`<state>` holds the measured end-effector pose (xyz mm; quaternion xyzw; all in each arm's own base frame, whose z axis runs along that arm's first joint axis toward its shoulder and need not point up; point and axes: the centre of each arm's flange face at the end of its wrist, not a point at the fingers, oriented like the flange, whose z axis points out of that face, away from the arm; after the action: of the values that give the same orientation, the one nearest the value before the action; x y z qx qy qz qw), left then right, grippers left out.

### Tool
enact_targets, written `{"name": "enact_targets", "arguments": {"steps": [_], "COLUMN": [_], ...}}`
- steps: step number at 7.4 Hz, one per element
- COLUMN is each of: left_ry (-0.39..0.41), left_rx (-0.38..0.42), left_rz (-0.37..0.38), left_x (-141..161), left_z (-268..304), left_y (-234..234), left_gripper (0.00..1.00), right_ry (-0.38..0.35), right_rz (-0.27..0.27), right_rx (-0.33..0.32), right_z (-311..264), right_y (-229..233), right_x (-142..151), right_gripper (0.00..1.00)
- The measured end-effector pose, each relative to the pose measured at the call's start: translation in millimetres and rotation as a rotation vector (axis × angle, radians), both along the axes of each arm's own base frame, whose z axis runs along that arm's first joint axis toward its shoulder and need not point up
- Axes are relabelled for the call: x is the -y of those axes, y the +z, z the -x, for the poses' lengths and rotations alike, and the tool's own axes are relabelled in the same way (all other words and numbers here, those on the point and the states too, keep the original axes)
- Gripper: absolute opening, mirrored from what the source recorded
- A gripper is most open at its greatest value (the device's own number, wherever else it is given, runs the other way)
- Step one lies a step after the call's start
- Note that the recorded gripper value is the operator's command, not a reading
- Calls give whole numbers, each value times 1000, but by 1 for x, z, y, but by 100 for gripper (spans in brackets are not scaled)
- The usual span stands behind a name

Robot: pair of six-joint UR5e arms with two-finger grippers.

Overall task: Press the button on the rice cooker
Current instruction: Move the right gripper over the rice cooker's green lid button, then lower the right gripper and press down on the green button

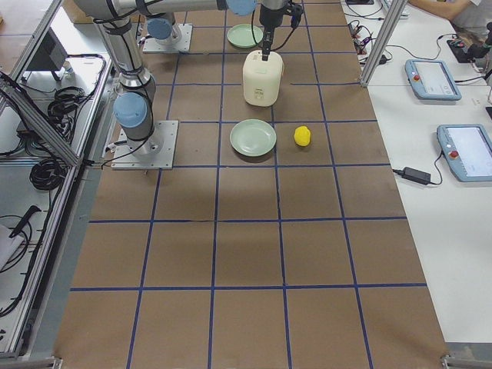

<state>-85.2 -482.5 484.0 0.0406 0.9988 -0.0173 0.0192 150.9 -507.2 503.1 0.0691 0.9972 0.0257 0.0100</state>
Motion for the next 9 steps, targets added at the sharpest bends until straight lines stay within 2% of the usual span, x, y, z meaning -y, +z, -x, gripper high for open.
{"name": "enact_targets", "arguments": {"steps": [3, 5, 9], "left_ry": [0, 0, 0], "left_rx": [-1, -1, 1], "left_rz": [0, 0, 0], "left_x": [0, 0, 0], "left_z": [0, 0, 0], "left_y": [0, 0, 0], "left_gripper": [100, 100, 100], "right_ry": [82, 130, 149], "right_rz": [1, -13, 29], "right_rx": [17, 39, 48], "right_z": [-34, -55, -71], "right_y": [-11, -38, -77], "right_x": [-7, -9, -11], "right_gripper": [5, 5, 5]}}
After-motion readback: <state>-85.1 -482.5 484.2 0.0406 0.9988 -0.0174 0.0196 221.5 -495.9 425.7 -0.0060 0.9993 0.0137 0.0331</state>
